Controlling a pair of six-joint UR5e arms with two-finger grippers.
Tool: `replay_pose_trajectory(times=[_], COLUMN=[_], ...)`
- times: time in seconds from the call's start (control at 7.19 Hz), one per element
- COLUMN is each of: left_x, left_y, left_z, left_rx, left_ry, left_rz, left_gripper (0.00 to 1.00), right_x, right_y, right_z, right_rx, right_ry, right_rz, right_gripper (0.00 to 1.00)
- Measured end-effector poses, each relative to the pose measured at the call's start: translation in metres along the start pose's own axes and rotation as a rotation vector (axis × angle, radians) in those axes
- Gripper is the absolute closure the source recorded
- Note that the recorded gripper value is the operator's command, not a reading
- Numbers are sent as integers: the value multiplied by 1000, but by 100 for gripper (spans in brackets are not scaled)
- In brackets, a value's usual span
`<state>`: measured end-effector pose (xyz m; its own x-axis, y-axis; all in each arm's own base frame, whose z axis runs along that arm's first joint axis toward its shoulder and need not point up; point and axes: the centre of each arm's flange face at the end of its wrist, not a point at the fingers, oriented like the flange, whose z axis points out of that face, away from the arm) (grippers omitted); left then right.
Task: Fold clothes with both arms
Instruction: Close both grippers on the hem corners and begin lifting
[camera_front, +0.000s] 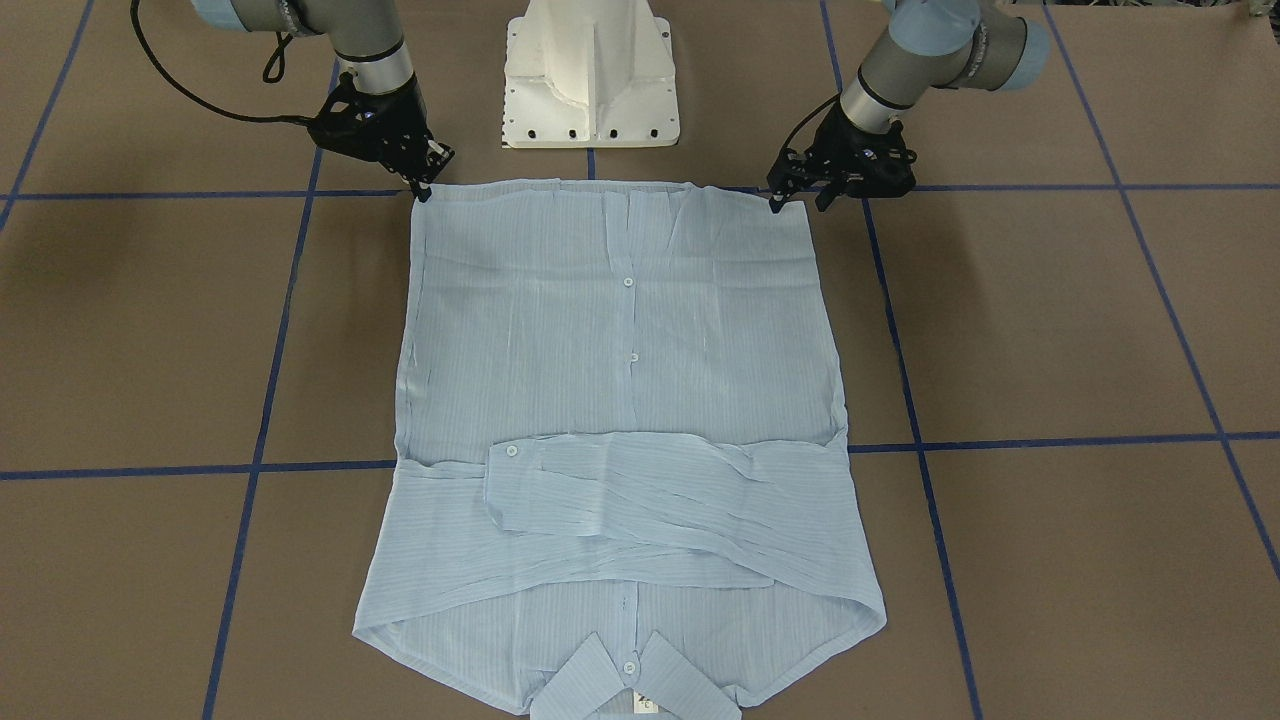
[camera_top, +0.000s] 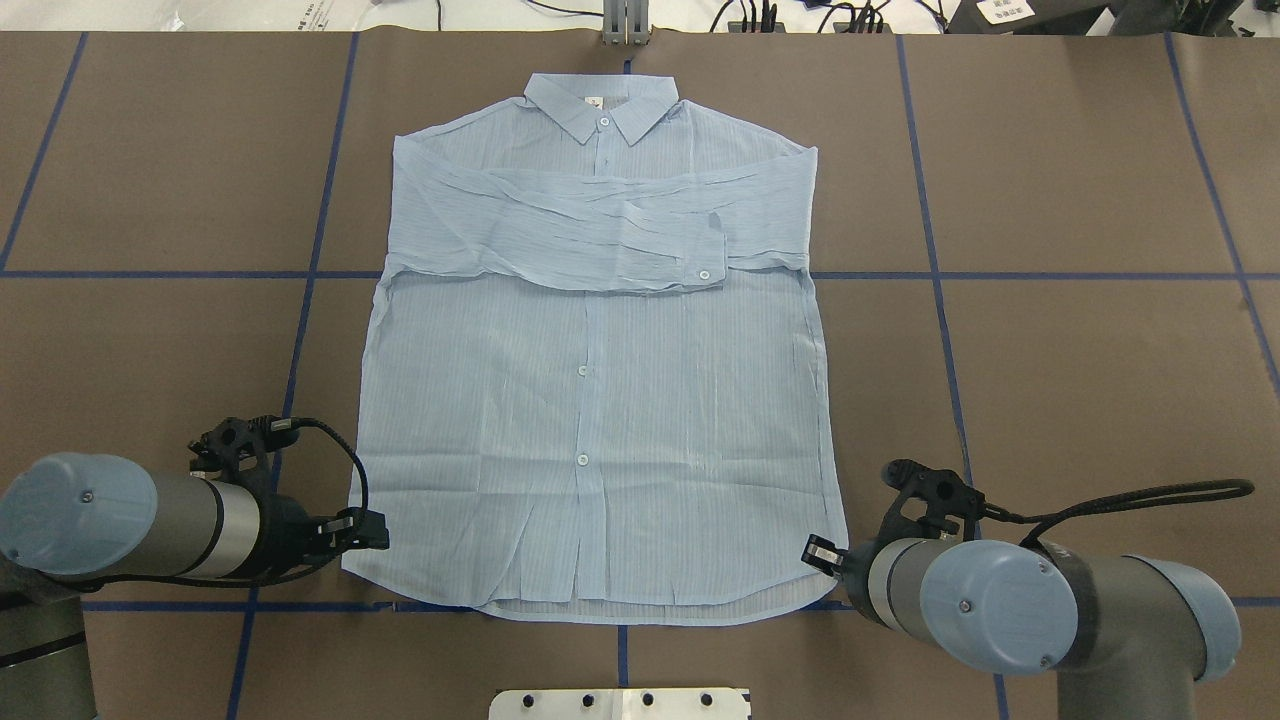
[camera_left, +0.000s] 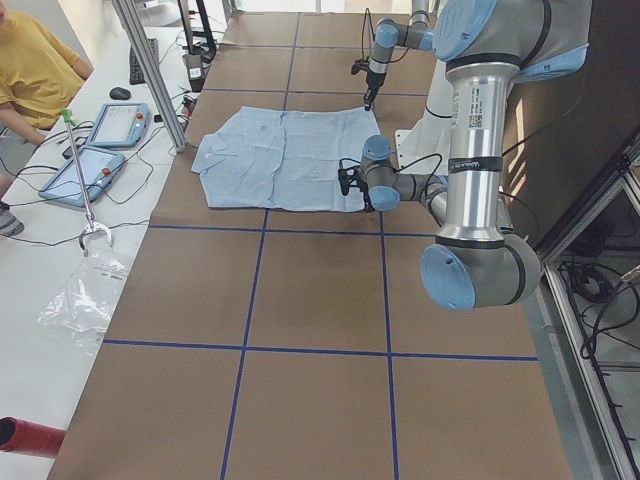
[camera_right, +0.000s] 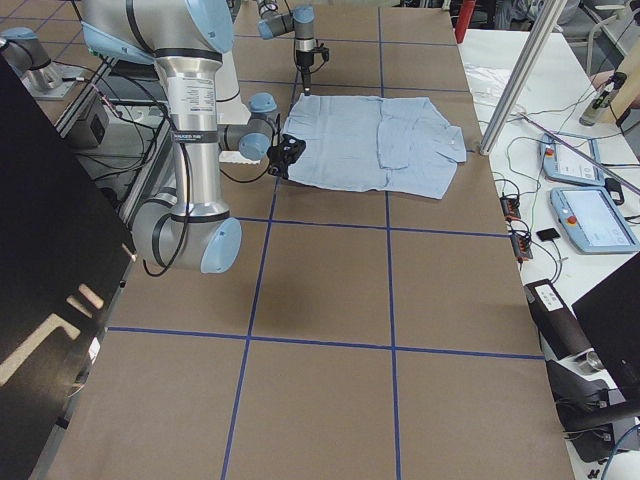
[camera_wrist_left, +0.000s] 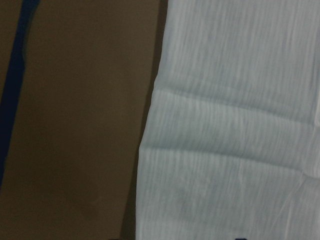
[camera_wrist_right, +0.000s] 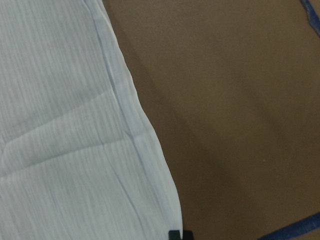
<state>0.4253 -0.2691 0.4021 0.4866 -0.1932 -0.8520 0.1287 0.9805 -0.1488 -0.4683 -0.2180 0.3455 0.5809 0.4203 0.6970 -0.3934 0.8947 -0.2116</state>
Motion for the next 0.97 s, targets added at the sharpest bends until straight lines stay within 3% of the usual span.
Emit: replay_pose_trajectory(times=[0.42,0.56,0.97], left_x=[-5,-8,-11], left_y=[1,2,5], left_z=[2,3,5], left_rx=[-4,-5,-13], left_ry=[-13,-19,-27], left_rz=[-5,-10,-24], left_gripper=[41,49,54], right_x=[0,0,0], right_y=[0,0,0], right_z=[0,0,0], right_rx=[1,1,2], right_ry=[-1,0,-1], right_rz=[1,1,1], right_gripper=[100,100,100])
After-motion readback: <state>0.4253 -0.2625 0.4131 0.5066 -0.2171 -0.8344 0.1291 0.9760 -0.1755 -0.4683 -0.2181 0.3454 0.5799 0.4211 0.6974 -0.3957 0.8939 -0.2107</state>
